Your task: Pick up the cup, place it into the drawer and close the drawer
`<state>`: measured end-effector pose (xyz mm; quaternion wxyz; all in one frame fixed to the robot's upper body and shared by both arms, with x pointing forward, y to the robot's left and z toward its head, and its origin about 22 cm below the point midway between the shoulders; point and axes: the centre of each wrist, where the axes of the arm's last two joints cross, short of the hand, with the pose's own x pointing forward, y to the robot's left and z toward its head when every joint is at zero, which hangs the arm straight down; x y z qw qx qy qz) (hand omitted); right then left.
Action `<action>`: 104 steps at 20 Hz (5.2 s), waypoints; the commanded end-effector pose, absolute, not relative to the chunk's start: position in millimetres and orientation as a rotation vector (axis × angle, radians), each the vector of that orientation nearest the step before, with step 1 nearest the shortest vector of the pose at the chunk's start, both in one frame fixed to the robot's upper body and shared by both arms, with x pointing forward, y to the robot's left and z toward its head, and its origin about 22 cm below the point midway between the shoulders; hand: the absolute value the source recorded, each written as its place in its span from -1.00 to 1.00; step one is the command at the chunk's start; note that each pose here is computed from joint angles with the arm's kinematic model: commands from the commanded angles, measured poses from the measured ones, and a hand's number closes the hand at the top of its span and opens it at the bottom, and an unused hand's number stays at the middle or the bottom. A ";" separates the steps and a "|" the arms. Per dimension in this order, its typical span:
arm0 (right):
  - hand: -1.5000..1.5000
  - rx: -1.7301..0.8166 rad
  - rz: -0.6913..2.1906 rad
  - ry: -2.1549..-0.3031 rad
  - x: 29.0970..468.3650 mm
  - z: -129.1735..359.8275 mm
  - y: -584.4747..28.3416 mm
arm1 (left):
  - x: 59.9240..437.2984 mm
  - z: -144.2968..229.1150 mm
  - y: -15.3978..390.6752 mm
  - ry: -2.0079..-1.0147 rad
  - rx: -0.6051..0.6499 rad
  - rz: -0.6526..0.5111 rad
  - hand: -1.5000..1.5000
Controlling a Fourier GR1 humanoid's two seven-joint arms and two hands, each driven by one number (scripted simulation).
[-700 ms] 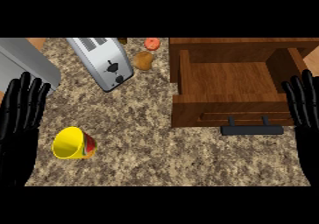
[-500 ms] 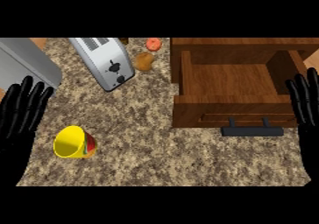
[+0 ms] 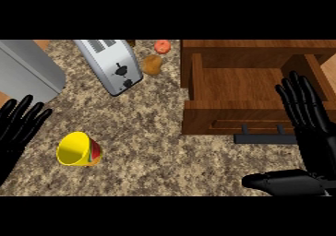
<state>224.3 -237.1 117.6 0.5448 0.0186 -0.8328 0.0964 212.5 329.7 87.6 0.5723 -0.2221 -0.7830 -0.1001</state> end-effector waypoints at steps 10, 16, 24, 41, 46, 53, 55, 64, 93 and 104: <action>-1.00 0.061 0.247 -1.984 251.2 132.9 -252.3 | 242.2 27.6 378.4 -1.685 -0.448 -0.236 -1.00; -1.00 0.049 0.252 -1.989 258.1 122.2 -250.7 | 249.0 -22.8 379.5 -1.662 -0.397 -0.223 -1.00; -1.00 0.053 0.264 -2.004 270.9 152.9 -247.8 | 235.8 -74.7 405.2 -1.590 -0.343 -0.219 -1.00; -1.00 0.079 0.270 -2.014 273.6 144.0 -253.7 | 230.5 -131.5 383.8 -1.625 -0.301 -0.171 -1.00; -1.00 0.067 0.287 -2.005 274.1 153.6 -253.5 | 249.3 -123.5 380.4 -1.646 -0.294 -0.197 -1.00; -1.00 0.083 0.279 -2.003 278.3 150.5 -246.0 | 251.0 -133.1 361.6 -1.659 -0.321 -0.211 -1.00; -1.00 0.089 0.279 -1.997 278.8 140.0 -271.3 | 257.5 -128.2 362.0 -1.681 -0.353 -0.204 -1.00; -1.00 0.080 0.284 -2.007 273.3 156.3 -247.9 | 259.1 -136.9 339.9 -1.619 -0.571 -0.138 1.00; -1.00 0.006 0.261 -1.972 264.5 139.6 -283.8 | 385.6 -17.1 215.3 -2.191 -0.212 0.014 1.00; -1.00 0.001 0.252 -1.992 266.1 144.0 -280.1 | 419.8 121.0 110.1 -2.159 -0.284 -0.131 1.00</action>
